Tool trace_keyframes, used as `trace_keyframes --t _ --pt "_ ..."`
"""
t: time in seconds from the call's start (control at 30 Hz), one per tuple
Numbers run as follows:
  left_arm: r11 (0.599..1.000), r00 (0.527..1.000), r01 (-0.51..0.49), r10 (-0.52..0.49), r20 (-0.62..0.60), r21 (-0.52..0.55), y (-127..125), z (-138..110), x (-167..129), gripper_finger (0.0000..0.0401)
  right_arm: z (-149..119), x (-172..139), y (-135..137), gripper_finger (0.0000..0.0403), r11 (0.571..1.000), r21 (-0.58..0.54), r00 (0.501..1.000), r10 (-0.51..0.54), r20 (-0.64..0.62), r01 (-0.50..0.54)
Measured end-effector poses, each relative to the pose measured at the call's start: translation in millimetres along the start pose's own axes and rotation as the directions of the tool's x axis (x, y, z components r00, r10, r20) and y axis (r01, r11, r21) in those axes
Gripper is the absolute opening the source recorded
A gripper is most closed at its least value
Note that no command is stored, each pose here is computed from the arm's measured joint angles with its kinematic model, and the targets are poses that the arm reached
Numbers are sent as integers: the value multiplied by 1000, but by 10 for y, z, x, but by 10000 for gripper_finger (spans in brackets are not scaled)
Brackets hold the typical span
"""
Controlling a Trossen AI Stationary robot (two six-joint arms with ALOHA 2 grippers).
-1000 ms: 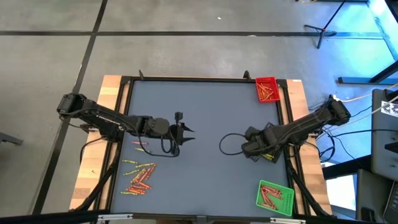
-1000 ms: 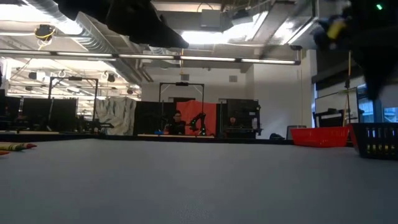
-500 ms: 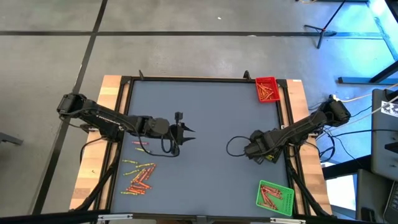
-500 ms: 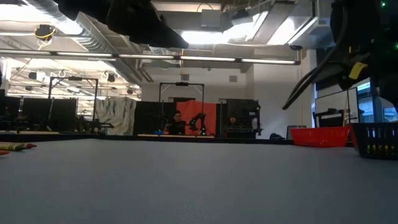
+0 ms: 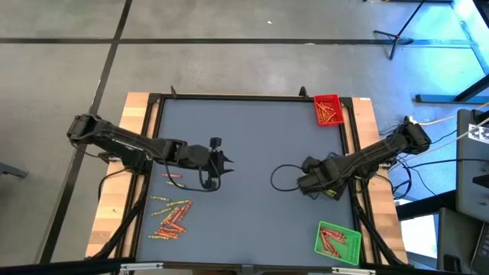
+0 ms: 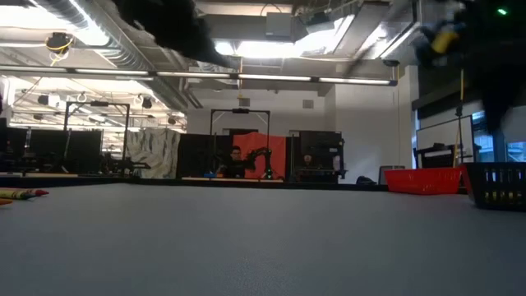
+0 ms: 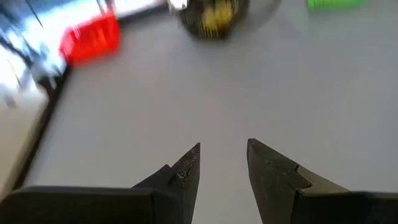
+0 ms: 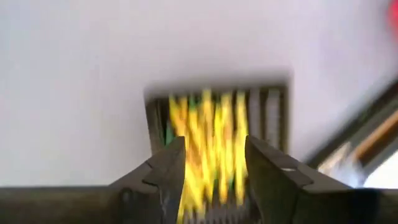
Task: Sort crayons
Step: Put the red crayon into the green basket
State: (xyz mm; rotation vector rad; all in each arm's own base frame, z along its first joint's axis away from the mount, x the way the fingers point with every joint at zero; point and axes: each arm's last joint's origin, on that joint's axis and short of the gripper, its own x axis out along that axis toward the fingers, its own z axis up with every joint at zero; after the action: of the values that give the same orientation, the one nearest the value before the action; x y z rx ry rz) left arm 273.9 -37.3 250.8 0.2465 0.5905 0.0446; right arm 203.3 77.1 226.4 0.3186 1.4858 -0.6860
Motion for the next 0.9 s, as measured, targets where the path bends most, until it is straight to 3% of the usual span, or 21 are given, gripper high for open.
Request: trace_keyframes --t 0.1,0.2,0.37,0.5,0.63,0.77,0.9 --pt "999 980 17 -24 -199 -34 42 62 -165 116 126 -105 65 167 998 -63 973 0 233 16" --pt "995 918 -7 -33 -395 -99 97 40 -334 116 241 -152 161 167 991 -134 903 29 428 31" --pt "976 737 -81 -76 -671 -200 168 -221 -499 116 397 -198 340 167 981 -183 782 69 619 58" --pt "967 625 -78 -141 -768 -241 153 -501 -481 116 485 -201 475 167 970 -231 722 105 684 78" --pt "957 521 -55 -216 -826 -285 96 -818 -421 116 550 -160 561 167 954 -283 707 130 695 102" --pt "953 455 -73 -230 -860 -293 85 -1071 -373 116 553 -115 590 167 944 -310 724 139 675 108" --pt "928 438 -85 -292 -850 -363 75 -1201 -316 116 547 -110 589 167 943 -313 727 139 673 110"
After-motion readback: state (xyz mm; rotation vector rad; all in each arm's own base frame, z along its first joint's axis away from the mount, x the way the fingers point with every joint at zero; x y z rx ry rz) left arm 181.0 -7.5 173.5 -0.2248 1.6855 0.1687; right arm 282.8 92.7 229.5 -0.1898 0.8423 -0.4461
